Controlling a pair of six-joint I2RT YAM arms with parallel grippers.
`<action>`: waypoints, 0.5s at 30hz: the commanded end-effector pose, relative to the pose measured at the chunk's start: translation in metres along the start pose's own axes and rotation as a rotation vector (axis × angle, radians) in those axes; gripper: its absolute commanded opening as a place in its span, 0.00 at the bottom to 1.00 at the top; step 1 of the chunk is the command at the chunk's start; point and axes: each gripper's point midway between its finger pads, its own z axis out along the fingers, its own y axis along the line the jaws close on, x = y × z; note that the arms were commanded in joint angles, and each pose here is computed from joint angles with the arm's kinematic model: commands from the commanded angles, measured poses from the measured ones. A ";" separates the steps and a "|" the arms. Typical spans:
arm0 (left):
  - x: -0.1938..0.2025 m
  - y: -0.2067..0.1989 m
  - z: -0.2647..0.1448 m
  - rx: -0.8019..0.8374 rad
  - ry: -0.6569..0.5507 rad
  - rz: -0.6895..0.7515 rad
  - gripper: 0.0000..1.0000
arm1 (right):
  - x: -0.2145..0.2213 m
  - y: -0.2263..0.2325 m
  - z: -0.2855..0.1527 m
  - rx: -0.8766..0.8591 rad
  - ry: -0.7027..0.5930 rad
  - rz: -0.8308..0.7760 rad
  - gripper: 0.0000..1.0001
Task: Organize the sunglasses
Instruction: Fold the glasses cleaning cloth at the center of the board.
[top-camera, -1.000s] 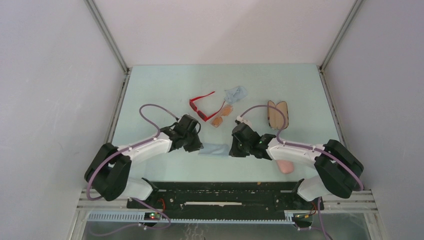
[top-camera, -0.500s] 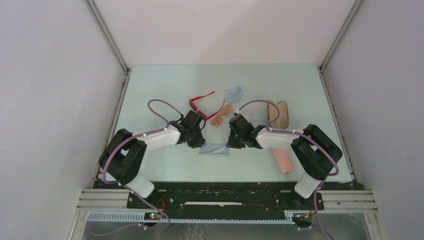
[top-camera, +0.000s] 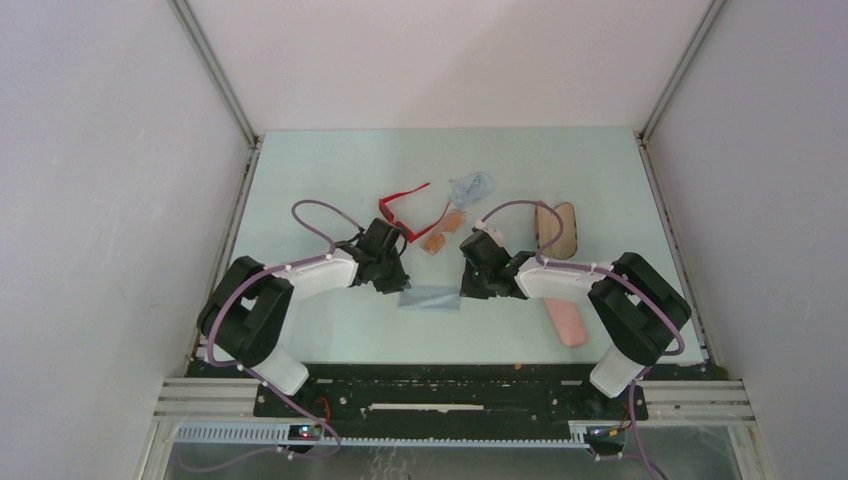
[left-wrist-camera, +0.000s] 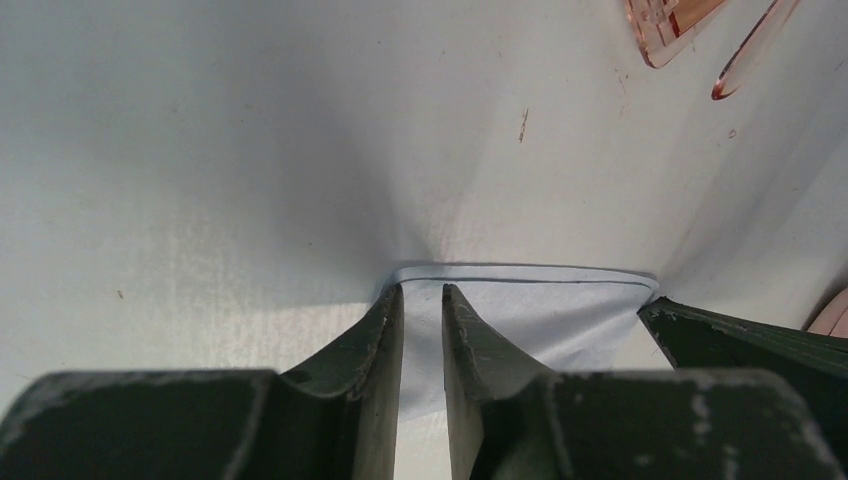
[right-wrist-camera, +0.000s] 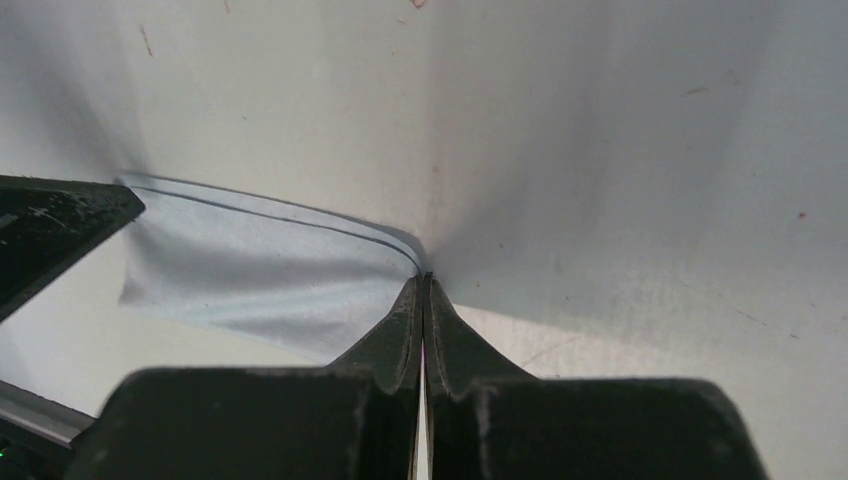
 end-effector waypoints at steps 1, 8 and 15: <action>0.005 0.005 0.006 0.010 0.025 0.035 0.24 | 0.008 -0.014 -0.013 0.038 0.031 -0.040 0.03; -0.015 -0.014 -0.029 0.068 -0.058 0.063 0.26 | -0.028 0.014 -0.055 -0.058 -0.089 -0.027 0.05; -0.045 -0.010 -0.081 0.032 -0.214 0.094 0.29 | -0.053 -0.001 -0.082 -0.025 -0.181 -0.025 0.09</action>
